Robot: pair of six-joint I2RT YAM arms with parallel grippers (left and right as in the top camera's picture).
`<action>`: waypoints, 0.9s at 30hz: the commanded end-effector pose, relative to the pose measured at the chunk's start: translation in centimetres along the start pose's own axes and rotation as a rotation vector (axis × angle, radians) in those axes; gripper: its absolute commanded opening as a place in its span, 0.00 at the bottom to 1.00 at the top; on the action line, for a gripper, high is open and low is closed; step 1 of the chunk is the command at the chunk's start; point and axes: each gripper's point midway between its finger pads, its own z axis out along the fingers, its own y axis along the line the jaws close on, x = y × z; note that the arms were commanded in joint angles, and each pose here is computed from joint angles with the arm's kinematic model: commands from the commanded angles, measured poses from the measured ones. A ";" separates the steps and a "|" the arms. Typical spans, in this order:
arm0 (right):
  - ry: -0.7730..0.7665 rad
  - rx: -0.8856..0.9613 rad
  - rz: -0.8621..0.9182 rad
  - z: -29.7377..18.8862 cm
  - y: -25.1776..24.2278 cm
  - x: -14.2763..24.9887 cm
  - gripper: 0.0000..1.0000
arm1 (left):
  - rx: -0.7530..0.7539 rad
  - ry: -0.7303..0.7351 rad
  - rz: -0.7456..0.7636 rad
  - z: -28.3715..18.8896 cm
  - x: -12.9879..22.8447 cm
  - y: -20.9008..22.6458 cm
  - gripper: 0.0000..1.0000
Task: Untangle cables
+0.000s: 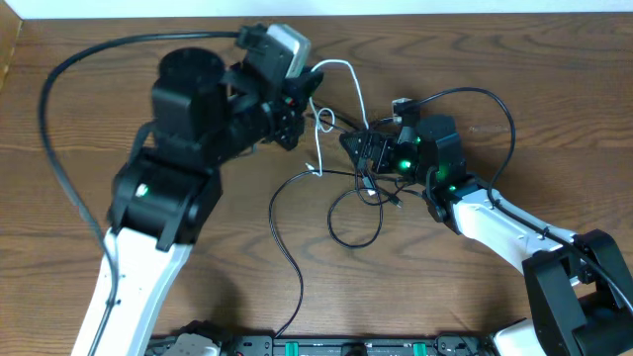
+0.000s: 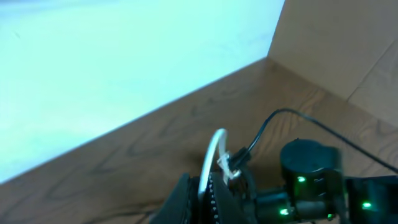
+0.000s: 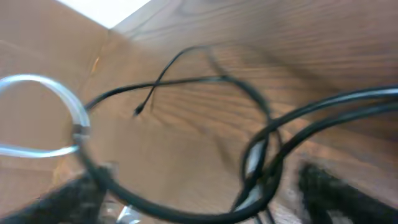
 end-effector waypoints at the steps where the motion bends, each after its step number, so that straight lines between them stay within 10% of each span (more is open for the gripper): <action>1: -0.058 0.109 0.036 0.1 -2.0 -0.8 0.44 | -0.017 -0.048 0.047 -1.9 -1.3 -0.6 0.07; 3: -0.077 0.171 0.045 0.0 -3.2 -0.9 0.01 | -0.083 -0.064 0.059 -2.9 -1.8 0.2 0.07; 27: -0.043 0.659 0.241 -9.4 -19.4 -1.6 0.01 | -0.514 -0.111 0.059 -10.6 -2.8 11.0 0.07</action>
